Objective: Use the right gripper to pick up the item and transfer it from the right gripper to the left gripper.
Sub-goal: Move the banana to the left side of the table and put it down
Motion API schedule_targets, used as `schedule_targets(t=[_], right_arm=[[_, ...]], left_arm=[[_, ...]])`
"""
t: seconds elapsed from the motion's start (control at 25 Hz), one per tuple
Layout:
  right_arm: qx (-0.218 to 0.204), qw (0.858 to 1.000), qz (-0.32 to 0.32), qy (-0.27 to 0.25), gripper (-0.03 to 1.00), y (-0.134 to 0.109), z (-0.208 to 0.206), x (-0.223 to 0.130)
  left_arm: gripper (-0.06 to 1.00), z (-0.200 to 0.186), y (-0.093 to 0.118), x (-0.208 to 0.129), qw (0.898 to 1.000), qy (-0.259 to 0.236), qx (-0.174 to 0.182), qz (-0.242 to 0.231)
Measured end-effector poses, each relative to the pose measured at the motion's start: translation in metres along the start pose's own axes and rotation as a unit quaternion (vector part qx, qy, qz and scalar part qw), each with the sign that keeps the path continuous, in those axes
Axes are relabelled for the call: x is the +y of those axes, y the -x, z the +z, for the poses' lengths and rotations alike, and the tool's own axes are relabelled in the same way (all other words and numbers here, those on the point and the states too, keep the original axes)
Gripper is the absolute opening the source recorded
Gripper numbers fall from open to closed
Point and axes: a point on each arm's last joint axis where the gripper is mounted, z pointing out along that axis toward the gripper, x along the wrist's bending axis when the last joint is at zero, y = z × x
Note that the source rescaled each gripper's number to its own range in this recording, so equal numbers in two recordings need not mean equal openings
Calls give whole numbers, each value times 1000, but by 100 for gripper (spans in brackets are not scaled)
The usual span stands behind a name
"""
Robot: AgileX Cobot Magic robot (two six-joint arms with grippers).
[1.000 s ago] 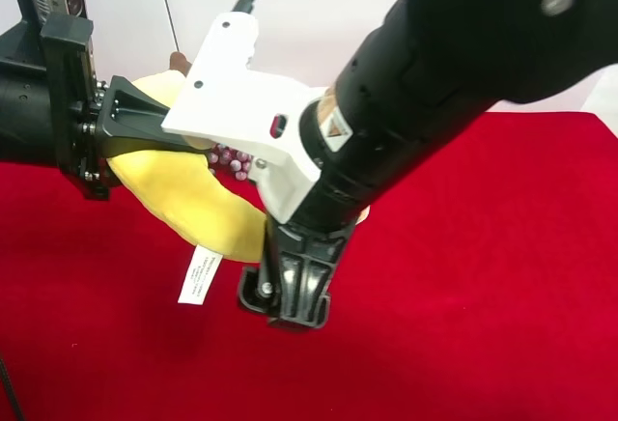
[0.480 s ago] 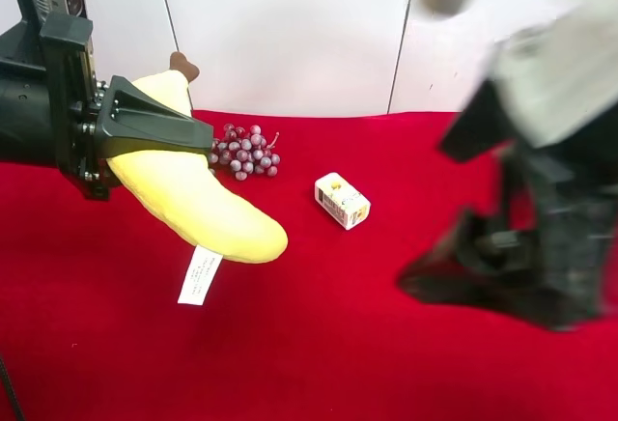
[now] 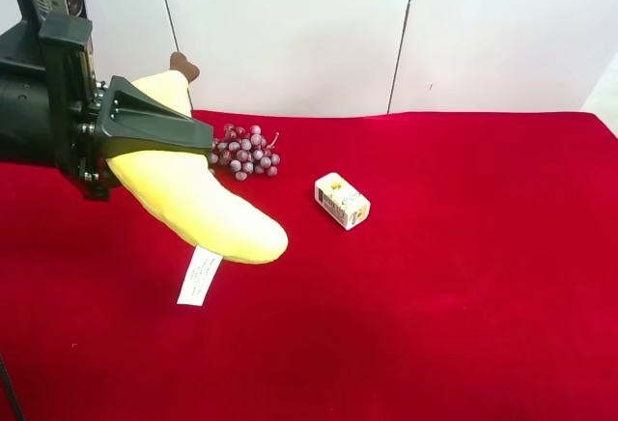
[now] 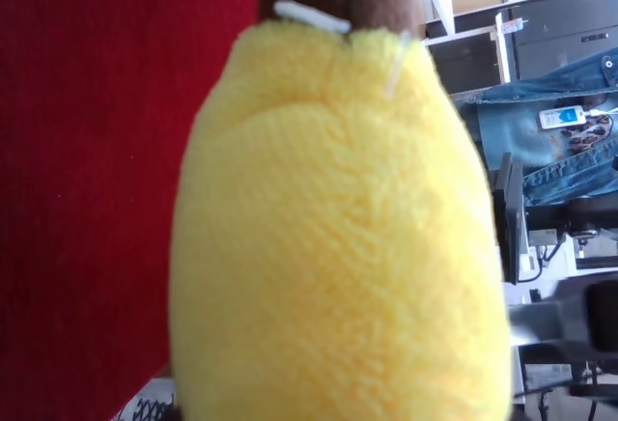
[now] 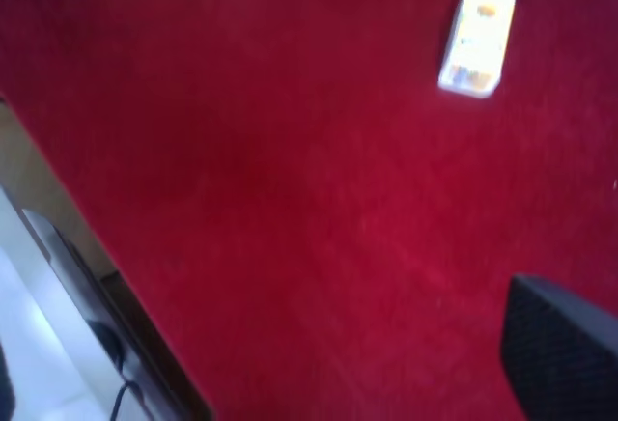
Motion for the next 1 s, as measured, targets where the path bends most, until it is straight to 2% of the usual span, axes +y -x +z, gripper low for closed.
schedule_targets(t=[0.16, 0.32, 0.52, 1.0], right_arm=[[0, 1000, 1, 29, 100, -1, 5, -43], [0, 999, 13, 50, 100, -2, 16, -65], [2, 998, 16, 59, 100, -4, 32, -72], [2, 998, 15, 64, 100, -4, 33, -71]], left_arm=[[1, 0, 0, 0, 1000, -1, 0, 0], [1, 0, 0, 0, 1000, -1, 0, 0], [1, 0, 0, 0, 1000, -1, 0, 0], [1, 0, 0, 0, 1000, -1, 0, 0]])
